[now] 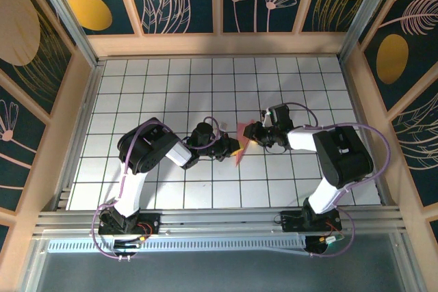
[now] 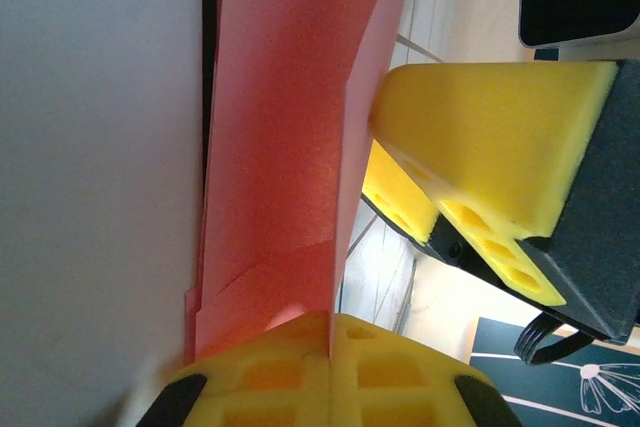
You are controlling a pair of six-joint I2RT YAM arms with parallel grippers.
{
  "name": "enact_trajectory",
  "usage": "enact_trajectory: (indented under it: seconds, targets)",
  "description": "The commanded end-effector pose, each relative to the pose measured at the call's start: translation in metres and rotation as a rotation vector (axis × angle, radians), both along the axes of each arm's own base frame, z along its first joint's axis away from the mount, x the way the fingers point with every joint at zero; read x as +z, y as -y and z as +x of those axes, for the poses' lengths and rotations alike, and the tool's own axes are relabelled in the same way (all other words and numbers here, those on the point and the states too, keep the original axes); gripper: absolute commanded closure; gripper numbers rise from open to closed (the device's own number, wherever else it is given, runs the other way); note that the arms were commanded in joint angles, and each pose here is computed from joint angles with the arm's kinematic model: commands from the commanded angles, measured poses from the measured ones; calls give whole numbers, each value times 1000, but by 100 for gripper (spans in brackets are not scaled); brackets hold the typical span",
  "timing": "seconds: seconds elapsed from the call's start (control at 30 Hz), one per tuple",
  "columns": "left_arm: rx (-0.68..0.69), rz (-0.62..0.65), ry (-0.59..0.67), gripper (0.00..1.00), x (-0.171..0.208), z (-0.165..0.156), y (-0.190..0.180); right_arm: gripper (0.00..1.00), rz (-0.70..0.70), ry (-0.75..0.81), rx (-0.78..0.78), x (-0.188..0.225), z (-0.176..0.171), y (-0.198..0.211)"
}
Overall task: Fold a paper plane with a square sheet of paper (fold left side to right side)
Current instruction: Fold the wing for the fifth time at the center of the table.
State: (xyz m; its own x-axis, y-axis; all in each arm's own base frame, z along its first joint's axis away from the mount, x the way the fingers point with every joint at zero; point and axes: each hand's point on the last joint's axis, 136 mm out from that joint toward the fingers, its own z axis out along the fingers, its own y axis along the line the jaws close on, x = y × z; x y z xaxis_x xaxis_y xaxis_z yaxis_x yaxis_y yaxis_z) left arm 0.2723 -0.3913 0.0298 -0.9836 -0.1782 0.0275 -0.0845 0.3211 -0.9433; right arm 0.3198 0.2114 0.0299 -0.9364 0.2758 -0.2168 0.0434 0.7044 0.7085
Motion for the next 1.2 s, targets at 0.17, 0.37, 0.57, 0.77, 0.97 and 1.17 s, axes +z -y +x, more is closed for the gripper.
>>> enact_trajectory:
  seconds: [0.17, 0.37, 0.57, 0.77, 0.97, 1.17]
  targets:
    - [0, -14, -2, 93, -3, 3, 0, 63, -39, -28, 4, -15, 1, -2]
    - [-23, 31, 50, 78, 7, 5, -1, 63, -78, -51, 10, -24, -4, 2]
    - [4, 80, 57, 60, 7, 12, -13, 64, -73, -48, 11, -24, -4, 2]
    - [12, 108, 64, 55, 4, 21, -19, 64, -76, -47, 12, -24, -4, 2]
    - [13, 164, 80, 59, -3, 31, -20, 64, -80, -52, 12, -26, -5, 3]
    - [21, 216, 87, 72, -11, 36, -23, 64, -79, -51, 14, -26, -5, 3]
